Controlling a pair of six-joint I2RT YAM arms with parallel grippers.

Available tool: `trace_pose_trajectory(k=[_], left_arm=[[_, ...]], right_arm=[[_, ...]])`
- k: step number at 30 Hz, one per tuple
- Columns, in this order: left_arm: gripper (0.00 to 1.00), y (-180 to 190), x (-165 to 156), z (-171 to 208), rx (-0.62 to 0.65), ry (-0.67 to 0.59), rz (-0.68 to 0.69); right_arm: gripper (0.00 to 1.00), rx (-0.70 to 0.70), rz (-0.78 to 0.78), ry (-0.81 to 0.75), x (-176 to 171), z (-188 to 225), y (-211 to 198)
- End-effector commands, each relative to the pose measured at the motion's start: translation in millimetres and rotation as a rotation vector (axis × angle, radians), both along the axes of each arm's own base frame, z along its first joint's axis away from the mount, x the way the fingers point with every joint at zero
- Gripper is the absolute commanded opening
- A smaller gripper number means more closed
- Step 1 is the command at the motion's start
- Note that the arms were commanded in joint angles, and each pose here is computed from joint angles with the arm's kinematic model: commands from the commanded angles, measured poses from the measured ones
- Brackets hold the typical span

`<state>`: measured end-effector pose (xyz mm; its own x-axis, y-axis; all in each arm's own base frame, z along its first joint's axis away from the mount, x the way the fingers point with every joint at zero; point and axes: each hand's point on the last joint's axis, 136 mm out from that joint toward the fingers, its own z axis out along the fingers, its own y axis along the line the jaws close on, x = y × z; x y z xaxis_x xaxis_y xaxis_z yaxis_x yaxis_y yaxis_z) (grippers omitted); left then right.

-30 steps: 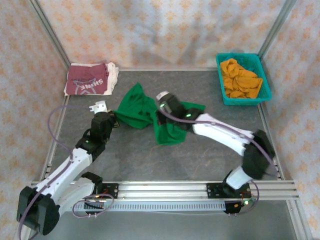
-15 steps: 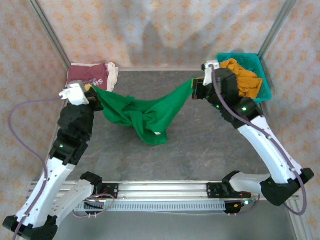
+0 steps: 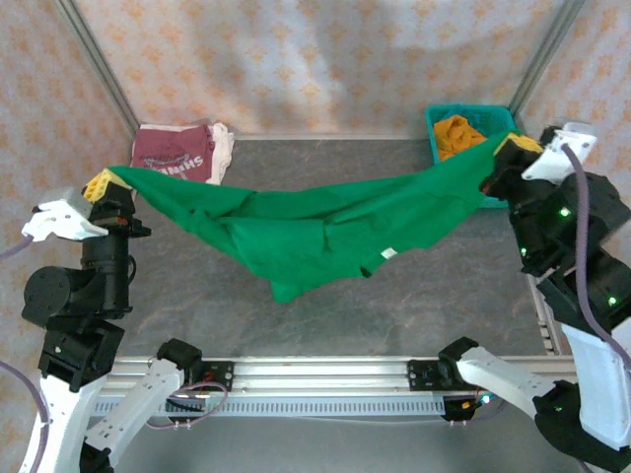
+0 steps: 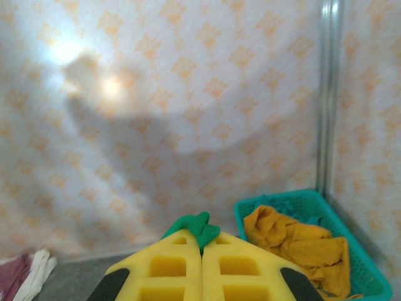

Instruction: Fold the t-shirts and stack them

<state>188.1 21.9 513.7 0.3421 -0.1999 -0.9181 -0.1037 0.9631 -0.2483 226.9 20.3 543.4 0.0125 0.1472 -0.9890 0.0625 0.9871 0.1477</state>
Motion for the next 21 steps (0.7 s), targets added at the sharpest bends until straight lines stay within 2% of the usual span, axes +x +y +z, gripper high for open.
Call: trace_pose_trajectory(k=[1, 6, 9, 11, 14, 17, 21], left_arm=[[0.00, 6, 0, -6, 0.015, 0.032, 0.039], [0.00, -2, 19, -22, 0.022, 0.102, 0.025], [0.00, -5, 31, -35, 0.017, 0.135, 0.021], [0.00, -9, 40, -38, 0.008, 0.144, 0.011], [0.00, -15, 52, -38, 0.004, 0.158, -0.001], [0.00, -31, 61, -30, 0.012, 0.145, -0.083], [0.00, -56, 63, -20, 0.040, 0.148, -0.223]], right_arm=[[0.00, -0.066, -0.081, 0.040, 11, -3, -8], [0.00, -0.107, -0.047, 0.116, 46, -13, 14], [0.00, -0.015, -0.023, 0.164, 74, -23, 13], [0.00, 0.056, 0.048, 0.218, 102, -37, 25], [0.00, 0.070, 0.056, 0.246, 128, -42, 33], [0.00, 0.077, 0.047, 0.221, 132, -33, 32], [0.00, 0.078, 0.037, 0.178, 117, -20, 25]])
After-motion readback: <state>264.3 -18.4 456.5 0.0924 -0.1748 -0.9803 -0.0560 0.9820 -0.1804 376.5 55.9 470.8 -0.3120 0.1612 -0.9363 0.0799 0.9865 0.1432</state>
